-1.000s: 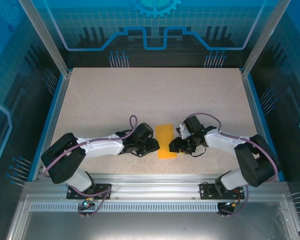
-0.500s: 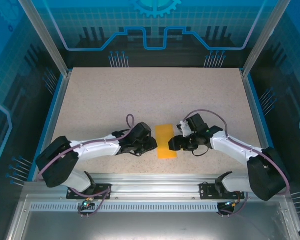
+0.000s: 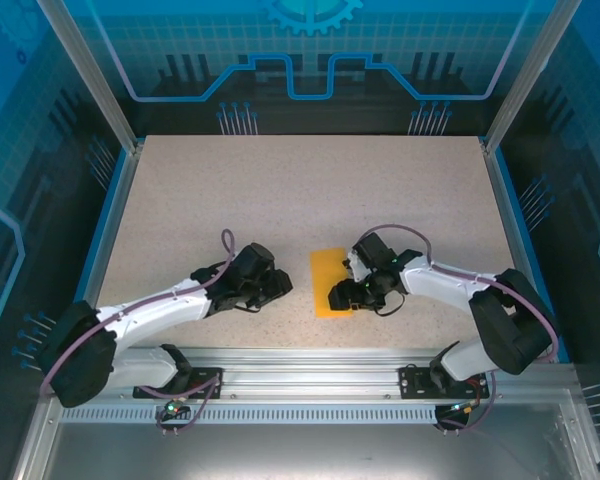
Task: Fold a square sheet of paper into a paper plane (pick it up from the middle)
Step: Fold the square sheet of paper in half at the center of the table.
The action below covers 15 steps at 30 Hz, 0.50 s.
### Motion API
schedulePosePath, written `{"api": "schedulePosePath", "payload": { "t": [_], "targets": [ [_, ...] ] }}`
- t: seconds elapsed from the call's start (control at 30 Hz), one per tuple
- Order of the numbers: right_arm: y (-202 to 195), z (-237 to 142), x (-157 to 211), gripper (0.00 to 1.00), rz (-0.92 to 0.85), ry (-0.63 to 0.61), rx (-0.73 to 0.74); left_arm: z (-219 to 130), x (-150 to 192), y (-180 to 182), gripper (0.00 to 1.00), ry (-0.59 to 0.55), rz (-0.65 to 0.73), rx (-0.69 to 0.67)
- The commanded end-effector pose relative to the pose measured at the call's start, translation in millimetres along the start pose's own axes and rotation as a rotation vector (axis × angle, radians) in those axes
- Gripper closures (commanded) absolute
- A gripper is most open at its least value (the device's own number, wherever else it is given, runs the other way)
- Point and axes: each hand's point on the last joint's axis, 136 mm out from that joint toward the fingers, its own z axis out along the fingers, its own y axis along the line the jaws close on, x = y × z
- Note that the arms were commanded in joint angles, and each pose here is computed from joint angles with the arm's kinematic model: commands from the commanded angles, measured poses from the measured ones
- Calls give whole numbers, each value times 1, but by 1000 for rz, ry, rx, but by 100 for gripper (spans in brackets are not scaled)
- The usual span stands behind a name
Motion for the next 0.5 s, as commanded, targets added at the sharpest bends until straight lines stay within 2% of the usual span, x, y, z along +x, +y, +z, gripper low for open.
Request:
{"api": "schedulePosePath", "payload": {
  "t": [0.0, 0.3, 0.47],
  "targets": [
    [3, 8, 9, 31, 22, 30, -4, -7, -1, 15, 53, -13, 3, -30],
    [29, -6, 9, 31, -36, 2, -89, -15, -3, 18, 52, -27, -4, -25],
    [-9, -25, 1, 29, -22, -68, 137, -20, -4, 19, 51, -37, -4, -21]
  ]
}}
